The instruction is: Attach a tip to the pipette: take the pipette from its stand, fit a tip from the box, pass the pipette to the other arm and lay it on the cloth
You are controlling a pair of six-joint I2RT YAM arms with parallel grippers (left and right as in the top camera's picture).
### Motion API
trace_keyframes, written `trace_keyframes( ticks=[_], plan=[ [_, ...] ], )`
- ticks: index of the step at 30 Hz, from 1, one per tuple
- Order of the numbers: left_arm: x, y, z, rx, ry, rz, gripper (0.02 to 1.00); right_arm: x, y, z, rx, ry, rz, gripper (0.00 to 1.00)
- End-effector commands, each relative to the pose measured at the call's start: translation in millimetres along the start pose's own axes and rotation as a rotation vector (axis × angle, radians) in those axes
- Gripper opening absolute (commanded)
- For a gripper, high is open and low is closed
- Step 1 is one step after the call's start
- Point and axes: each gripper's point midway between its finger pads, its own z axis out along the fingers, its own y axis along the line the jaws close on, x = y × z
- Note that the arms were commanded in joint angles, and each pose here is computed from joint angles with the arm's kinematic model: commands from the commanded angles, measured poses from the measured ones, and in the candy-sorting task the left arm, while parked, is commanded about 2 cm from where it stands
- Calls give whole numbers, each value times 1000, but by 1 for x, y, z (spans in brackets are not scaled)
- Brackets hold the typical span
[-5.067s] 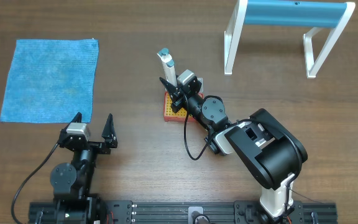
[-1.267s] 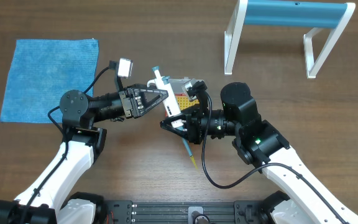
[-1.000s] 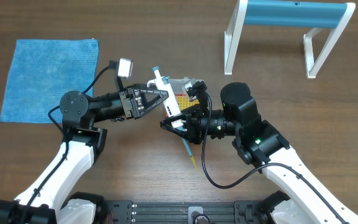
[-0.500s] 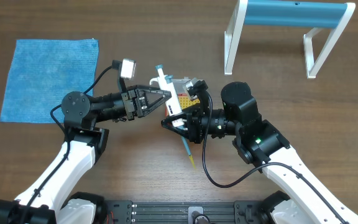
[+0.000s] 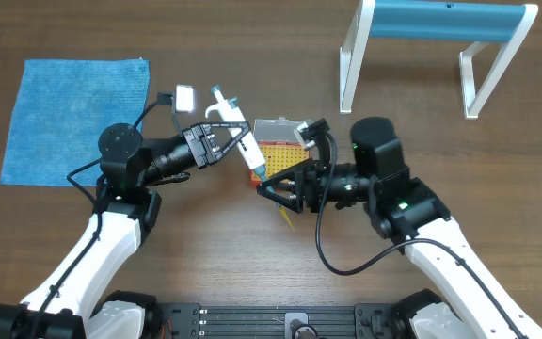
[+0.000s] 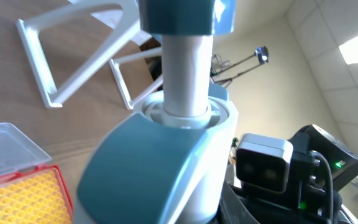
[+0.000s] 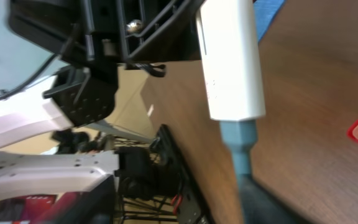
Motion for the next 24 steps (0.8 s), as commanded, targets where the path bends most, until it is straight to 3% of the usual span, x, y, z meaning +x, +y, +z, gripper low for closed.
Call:
trace_keyframes(
  ticks=[1,3,4,6,7,10,12,13,15,18,21,24],
  plan=[
    [-45,104,-60,-426,-308,-220,29,-11,15,-34,-151,-9,7,715],
    [-18,149,-86,-683,-285,-331,27,-14,13,-37,-144,-21,10,717],
    [-5,156,-94,-765,-237,-360,29,-14,13,-37,-145,-21,10,717],
    [-6,141,-102,-831,-126,-334,29,-14,12,-37,-143,-22,10,717],
    [-18,127,-108,-845,-97,-318,27,-14,13,-37,-143,-22,10,717],
    [-107,77,-166,-972,-18,-218,25,-15,11,-37,-133,-27,10,717],
    [-149,82,-212,-1171,60,-206,25,-15,11,-37,-133,-27,11,717],
    [-176,89,-245,-1327,144,-181,25,-15,10,-37,-130,-29,12,722],
    [-210,126,-279,-1500,220,-143,25,-18,3,-36,-92,-49,18,722],
    [-227,196,-283,-1543,257,-138,25,-22,-3,-36,-58,-68,42,724],
    [-201,263,-293,-1606,467,-159,25,-25,-8,-36,-30,-86,84,728],
    [-200,302,-291,-1585,530,-102,25,-28,-13,-36,-2,-105,125,726]
  ],
)
